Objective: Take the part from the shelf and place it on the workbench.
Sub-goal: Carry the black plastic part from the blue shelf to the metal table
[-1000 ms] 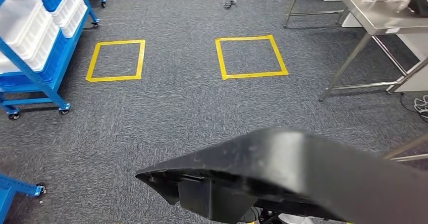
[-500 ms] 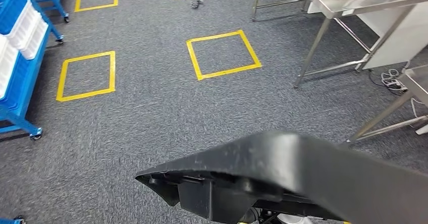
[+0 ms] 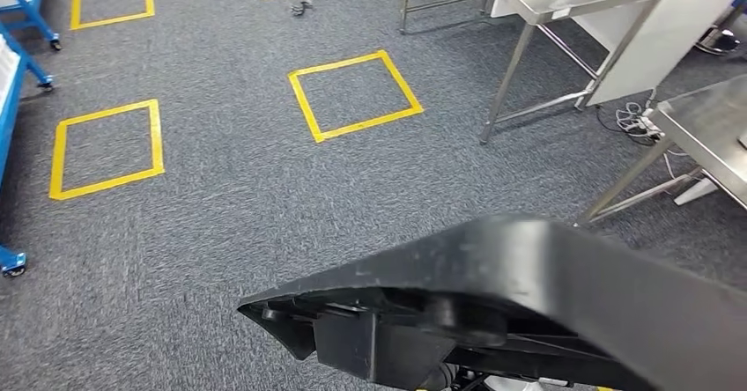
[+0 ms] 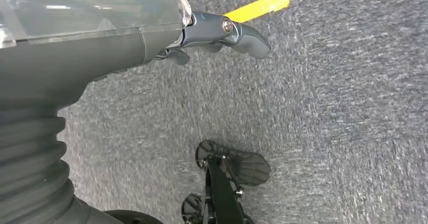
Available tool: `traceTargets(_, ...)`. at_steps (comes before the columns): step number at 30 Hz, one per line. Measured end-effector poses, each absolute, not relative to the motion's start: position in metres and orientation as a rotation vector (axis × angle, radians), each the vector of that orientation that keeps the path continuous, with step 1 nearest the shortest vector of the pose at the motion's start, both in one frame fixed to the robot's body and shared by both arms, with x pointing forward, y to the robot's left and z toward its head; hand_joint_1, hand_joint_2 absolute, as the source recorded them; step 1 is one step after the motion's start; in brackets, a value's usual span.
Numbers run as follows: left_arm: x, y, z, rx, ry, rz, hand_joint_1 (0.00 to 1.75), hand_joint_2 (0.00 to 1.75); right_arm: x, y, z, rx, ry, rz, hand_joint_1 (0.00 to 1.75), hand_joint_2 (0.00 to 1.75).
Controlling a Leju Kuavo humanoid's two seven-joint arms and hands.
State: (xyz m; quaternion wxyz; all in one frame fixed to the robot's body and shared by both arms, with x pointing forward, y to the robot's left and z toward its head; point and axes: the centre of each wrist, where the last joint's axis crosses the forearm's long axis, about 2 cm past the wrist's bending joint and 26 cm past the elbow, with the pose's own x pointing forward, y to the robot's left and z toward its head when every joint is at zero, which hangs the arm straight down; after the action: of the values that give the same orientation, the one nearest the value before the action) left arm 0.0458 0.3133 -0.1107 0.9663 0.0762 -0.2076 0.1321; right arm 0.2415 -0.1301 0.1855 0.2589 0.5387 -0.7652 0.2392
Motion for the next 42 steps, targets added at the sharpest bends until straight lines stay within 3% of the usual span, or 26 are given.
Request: traceTargets(42,0.048,0.302,-0.111,0.149,-0.408,0.262,0.00,1.75,0.239,-0.131,0.184,1.431,-2.080,0.656,1.75,1.75)
